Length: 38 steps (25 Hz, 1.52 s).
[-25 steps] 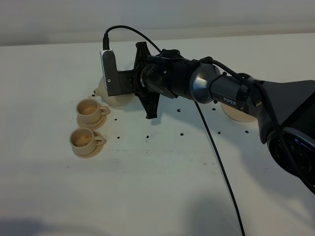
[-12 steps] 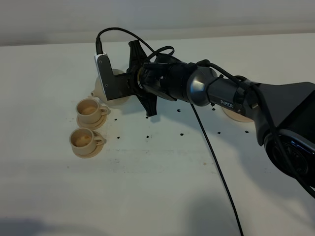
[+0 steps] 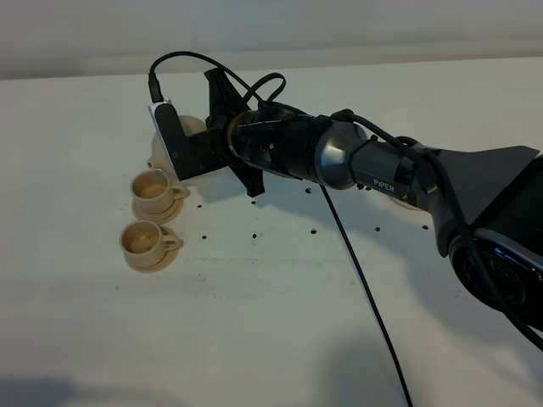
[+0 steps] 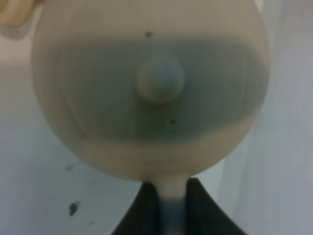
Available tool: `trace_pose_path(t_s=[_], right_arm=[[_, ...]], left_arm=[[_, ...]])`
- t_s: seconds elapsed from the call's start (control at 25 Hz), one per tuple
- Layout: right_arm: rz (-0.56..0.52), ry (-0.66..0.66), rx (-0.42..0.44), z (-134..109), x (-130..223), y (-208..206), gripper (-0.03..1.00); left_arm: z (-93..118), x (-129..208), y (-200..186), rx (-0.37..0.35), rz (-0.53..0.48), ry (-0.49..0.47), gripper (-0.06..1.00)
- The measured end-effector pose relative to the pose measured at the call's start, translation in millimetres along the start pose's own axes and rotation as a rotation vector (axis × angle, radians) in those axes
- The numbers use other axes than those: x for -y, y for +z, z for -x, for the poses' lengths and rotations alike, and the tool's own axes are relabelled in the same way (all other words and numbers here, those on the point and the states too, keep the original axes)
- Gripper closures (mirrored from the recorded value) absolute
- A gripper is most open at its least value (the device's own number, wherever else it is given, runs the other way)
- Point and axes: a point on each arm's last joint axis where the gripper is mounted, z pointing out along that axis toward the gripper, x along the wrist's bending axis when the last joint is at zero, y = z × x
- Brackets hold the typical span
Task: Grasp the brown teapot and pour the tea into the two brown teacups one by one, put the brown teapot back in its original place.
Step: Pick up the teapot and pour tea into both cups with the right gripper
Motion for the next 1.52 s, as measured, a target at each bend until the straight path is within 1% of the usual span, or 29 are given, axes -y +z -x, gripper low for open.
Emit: trace_pose_path(t_s=[0.24,0.56,1.04,1.52], right_arm=[[-0.005,-0.046,0.018,1.6,0.5,0.0,0.88],[-0.009,-0.100,0.019,-7.4,0.4,9.8,0.88],[-0.007,-0.198,0.059,-4.6,-3.6,8.9,0.88],[-0.003,-0.250,0.079,-3.0,-4.2,8.8,0.88]], left_arm=[[0.0,0.0,0.0,0.000,0.000,0.000,0.41],[0.0,0.0,0.0,0.000,0.000,0.000,0.41],[0.0,0.0,0.0,0.000,0.000,0.000,0.41],[0.0,0.0,0.0,0.000,0.000,0.000,0.41]])
